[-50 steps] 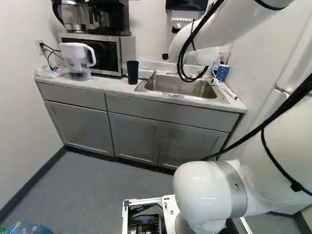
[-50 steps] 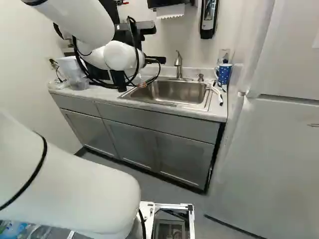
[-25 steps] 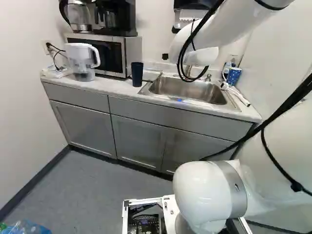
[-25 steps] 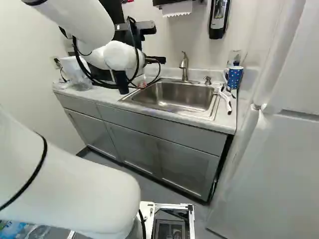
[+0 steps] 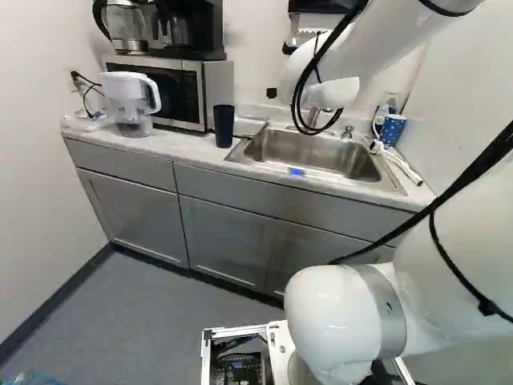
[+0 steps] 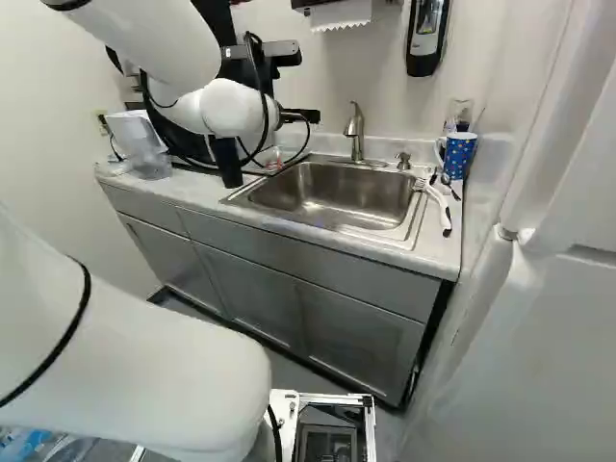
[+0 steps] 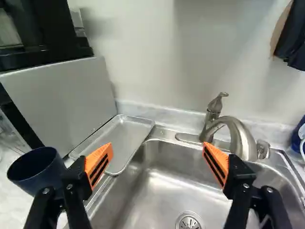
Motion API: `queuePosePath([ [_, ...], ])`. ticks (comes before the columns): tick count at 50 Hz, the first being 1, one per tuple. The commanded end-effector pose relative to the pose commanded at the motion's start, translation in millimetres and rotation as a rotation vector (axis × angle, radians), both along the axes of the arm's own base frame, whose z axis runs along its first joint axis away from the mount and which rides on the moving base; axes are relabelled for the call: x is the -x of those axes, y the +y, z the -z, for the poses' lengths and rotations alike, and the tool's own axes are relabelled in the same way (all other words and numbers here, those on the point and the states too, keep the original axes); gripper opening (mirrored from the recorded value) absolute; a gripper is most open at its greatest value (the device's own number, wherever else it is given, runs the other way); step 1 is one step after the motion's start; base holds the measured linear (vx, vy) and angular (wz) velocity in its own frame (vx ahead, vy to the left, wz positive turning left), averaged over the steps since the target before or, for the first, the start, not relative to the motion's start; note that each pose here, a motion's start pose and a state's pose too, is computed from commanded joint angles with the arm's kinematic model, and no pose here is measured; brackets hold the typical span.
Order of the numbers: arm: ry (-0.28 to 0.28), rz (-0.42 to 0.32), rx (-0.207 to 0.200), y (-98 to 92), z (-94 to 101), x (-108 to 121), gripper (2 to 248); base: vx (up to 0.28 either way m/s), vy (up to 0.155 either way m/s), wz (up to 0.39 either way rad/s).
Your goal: Rinse the cup and place it in the tray
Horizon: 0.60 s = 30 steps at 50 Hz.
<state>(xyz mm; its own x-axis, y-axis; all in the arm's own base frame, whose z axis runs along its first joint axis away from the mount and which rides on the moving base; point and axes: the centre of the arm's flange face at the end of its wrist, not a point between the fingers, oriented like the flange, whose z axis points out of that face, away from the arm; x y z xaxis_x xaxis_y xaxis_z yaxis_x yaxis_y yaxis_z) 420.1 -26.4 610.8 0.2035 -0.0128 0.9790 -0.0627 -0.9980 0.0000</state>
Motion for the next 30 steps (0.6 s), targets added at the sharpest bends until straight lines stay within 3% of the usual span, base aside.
queuePosePath([
  [10,0.002,0.001,0.0,-0.8,-0.4,-4.2,247,0.076,-0.031,0.001],
  [30,0.002,0.001,0.0,-0.8,-0.4,-4.7,247,0.001,0.0,0.0],
])
